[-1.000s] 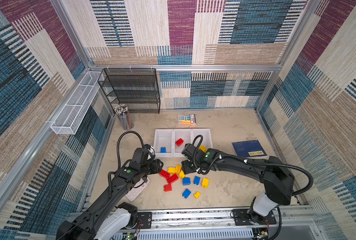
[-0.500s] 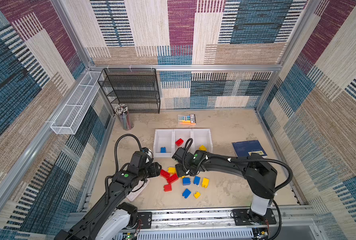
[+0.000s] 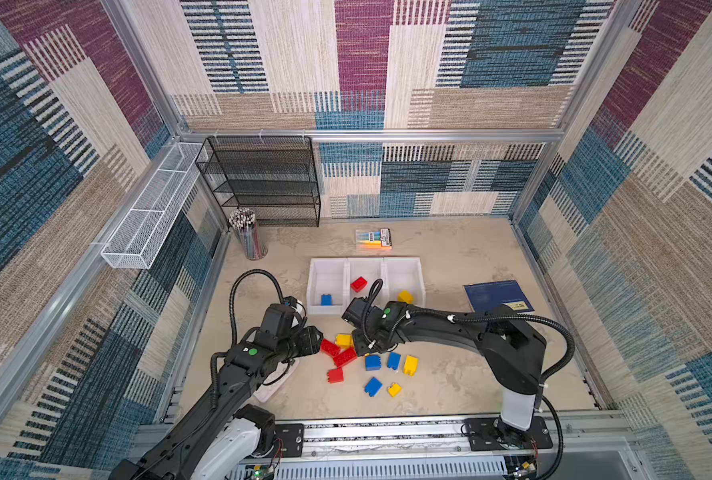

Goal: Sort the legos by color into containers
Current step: 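Lower the right gripper onto a yellow brick in the pile and close it, then lift the yellow brick with the right gripper and drop it in the farthest compartment, then grasp a yellow brick in the pile with the left gripper while the right draws back, then carry the yellow brick with the left gripper to the yellow compartment and release, then grasp a red brick in the pile with the right gripper while the left draws back, then lift the red brick with the right gripper and drop it into the middle compartment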

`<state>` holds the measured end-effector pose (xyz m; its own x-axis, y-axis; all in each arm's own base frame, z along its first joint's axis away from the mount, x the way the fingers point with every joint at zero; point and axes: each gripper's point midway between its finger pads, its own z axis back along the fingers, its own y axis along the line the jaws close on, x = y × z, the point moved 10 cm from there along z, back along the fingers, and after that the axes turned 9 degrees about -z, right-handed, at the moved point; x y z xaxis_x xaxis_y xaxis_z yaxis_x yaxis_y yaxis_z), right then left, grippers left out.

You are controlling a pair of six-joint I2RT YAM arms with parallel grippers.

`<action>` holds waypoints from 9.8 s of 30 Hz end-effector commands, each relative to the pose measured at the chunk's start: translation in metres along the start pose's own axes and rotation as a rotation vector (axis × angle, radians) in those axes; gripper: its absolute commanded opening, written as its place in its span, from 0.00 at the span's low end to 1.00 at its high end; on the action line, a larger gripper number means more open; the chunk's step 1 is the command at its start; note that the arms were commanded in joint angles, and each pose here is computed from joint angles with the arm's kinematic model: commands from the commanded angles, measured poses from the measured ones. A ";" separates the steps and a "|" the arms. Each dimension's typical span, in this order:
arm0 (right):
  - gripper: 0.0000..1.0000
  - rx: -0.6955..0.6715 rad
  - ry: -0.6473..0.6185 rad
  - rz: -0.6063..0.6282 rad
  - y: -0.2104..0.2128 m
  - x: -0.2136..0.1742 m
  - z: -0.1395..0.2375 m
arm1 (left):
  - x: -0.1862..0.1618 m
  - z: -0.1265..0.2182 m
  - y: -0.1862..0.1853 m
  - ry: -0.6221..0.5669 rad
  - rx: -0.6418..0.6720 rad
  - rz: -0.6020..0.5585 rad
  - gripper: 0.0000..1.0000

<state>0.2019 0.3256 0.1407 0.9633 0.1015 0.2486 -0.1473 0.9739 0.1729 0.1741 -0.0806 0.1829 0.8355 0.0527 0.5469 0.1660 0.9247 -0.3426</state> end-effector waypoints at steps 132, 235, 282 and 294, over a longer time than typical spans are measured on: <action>0.69 0.009 -0.325 -0.344 -0.193 0.016 0.102 | 0.024 -0.081 -0.082 0.363 0.137 -0.390 0.58; 0.65 0.197 -0.301 0.004 -0.095 0.019 0.100 | 0.065 0.032 -0.048 -0.076 0.186 -0.310 0.63; 0.41 0.118 -0.090 0.509 0.089 0.014 -0.049 | 0.011 0.098 -0.004 -0.235 0.308 -0.104 0.65; 0.30 0.163 -0.145 0.484 0.092 0.019 -0.023 | 0.012 0.097 -0.004 -0.235 0.307 -0.105 0.65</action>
<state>0.2103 0.4205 0.1284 0.7382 0.5185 0.4315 -0.6197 0.7740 0.1301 0.1320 -0.0473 0.2660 0.6708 -0.0145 0.7415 0.0665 0.9970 -0.0406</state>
